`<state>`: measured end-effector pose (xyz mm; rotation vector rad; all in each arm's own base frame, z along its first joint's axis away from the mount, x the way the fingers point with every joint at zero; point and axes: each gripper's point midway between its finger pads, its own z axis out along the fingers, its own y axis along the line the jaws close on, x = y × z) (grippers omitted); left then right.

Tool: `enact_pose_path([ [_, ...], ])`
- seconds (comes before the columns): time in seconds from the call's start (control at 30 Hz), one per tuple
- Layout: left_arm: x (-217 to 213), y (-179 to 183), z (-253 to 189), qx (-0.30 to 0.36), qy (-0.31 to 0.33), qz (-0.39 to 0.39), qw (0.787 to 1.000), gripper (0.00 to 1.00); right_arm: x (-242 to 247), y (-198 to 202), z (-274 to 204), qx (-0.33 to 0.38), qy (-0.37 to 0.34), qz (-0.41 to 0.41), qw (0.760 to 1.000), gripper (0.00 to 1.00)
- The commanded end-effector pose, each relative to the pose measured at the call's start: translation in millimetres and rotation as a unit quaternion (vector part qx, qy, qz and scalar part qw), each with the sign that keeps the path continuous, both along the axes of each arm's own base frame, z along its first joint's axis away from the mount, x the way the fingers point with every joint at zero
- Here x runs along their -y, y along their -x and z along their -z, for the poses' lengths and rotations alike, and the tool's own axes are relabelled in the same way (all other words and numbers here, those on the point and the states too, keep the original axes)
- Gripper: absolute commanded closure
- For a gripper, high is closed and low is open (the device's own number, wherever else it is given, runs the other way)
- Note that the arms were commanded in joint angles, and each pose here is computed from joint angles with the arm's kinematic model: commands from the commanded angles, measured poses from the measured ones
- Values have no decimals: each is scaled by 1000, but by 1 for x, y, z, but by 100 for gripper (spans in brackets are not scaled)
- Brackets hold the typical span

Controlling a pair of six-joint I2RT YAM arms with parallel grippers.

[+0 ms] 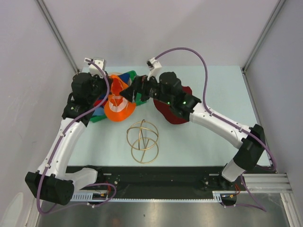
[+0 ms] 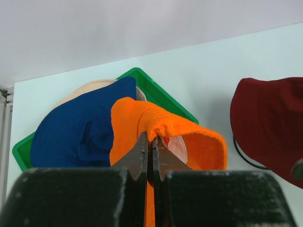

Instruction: Stack the hats

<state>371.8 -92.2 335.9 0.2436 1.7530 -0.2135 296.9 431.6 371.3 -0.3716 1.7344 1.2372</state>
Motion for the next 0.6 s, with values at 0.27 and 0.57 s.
enact_pose_path([
  [0.27, 18, 24, -41, 60, 25, 59, 996, 100, 1, -34, 8, 111, 137, 117, 977, 3],
  [0.57, 30, 33, -46, 68, 31, 99, 992, 100, -7, -49, 38, 144, 207, 115, 961, 4],
])
